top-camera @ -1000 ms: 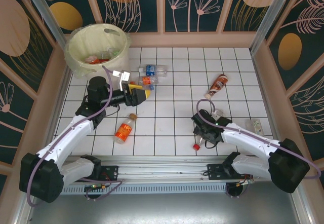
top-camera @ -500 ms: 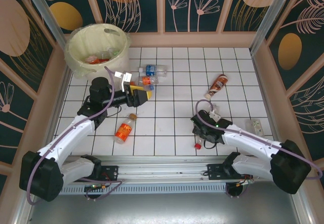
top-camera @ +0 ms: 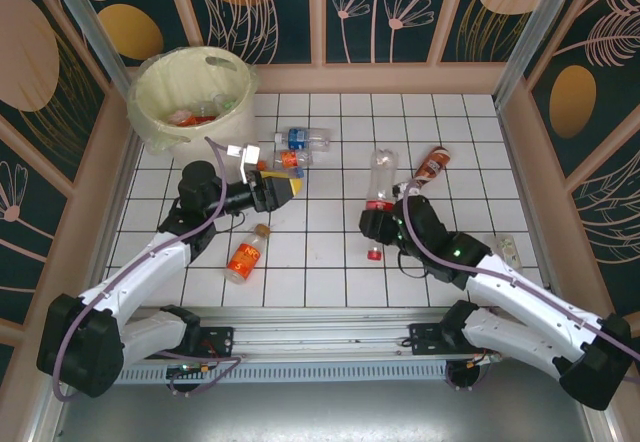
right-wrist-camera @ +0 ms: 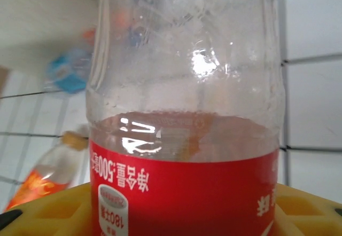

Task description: Put the plastic bottles in the bin

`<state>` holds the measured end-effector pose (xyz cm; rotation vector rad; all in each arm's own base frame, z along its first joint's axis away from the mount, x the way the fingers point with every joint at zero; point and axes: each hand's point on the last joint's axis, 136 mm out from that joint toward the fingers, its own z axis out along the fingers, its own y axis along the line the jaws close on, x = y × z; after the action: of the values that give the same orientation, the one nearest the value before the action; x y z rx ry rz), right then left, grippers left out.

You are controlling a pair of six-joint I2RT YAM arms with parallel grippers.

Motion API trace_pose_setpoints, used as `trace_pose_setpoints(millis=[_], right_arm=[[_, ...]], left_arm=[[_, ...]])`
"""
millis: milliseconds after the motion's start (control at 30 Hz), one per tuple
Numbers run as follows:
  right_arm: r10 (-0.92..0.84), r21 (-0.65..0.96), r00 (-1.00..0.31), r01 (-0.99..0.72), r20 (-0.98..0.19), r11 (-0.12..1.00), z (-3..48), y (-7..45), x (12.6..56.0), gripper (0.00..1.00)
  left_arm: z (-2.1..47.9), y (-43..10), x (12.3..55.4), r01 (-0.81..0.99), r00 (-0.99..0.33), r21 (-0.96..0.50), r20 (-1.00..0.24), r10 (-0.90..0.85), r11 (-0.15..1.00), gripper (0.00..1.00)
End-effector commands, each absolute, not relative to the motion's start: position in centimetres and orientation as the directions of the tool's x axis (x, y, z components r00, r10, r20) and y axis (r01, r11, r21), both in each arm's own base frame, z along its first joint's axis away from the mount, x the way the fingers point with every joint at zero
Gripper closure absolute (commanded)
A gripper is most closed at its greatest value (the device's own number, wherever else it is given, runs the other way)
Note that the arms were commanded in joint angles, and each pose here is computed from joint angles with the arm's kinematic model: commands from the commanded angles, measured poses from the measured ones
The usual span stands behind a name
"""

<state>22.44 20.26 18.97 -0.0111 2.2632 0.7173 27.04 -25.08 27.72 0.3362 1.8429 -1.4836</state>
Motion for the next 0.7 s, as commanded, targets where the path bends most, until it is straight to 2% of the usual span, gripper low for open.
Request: trace_pose_setpoints(millis=[0, 167, 367, 567, 667], right_arm=[[0.141, 0.54, -0.647, -0.474, -0.749, 0.696, 24.5, 24.1, 22.0, 0.47], [0.106, 0.611, -0.645, -0.643, -0.757, 0.462, 28.4, 27.1, 20.1, 0.46], [0.057, 0.621, -0.63, -0.739, -0.774, 0.262, 31.9, 29.0, 18.0, 0.43], [0.033, 0.633, -0.636, -0.76, -0.771, 0.148, 32.8, 29.9, 16.7, 0.43], [0.016, 0.645, -0.647, -0.758, -0.763, 0.098, 32.7, 30.1, 16.0, 0.43]], left_arm=[[30.2, -25.7, 26.7, 0.656, -0.662, -0.719, -0.694, -0.284, 0.229, 0.01], [31.7, -27.1, 26.1, 0.671, -0.668, -0.724, -0.684, -0.294, 0.159, 0.02], [33.5, -28.6, 25.3, 0.685, -0.685, -0.727, -0.666, -0.296, 0.05, 0.04], [35.7, -29.7, 24.8, 0.708, -0.679, -0.706, -0.668, -0.304, -0.03, 0.06], [37.2, -29.6, 24.4, 0.714, -0.681, -0.693, -0.655, -0.327, -0.098, 0.11]])
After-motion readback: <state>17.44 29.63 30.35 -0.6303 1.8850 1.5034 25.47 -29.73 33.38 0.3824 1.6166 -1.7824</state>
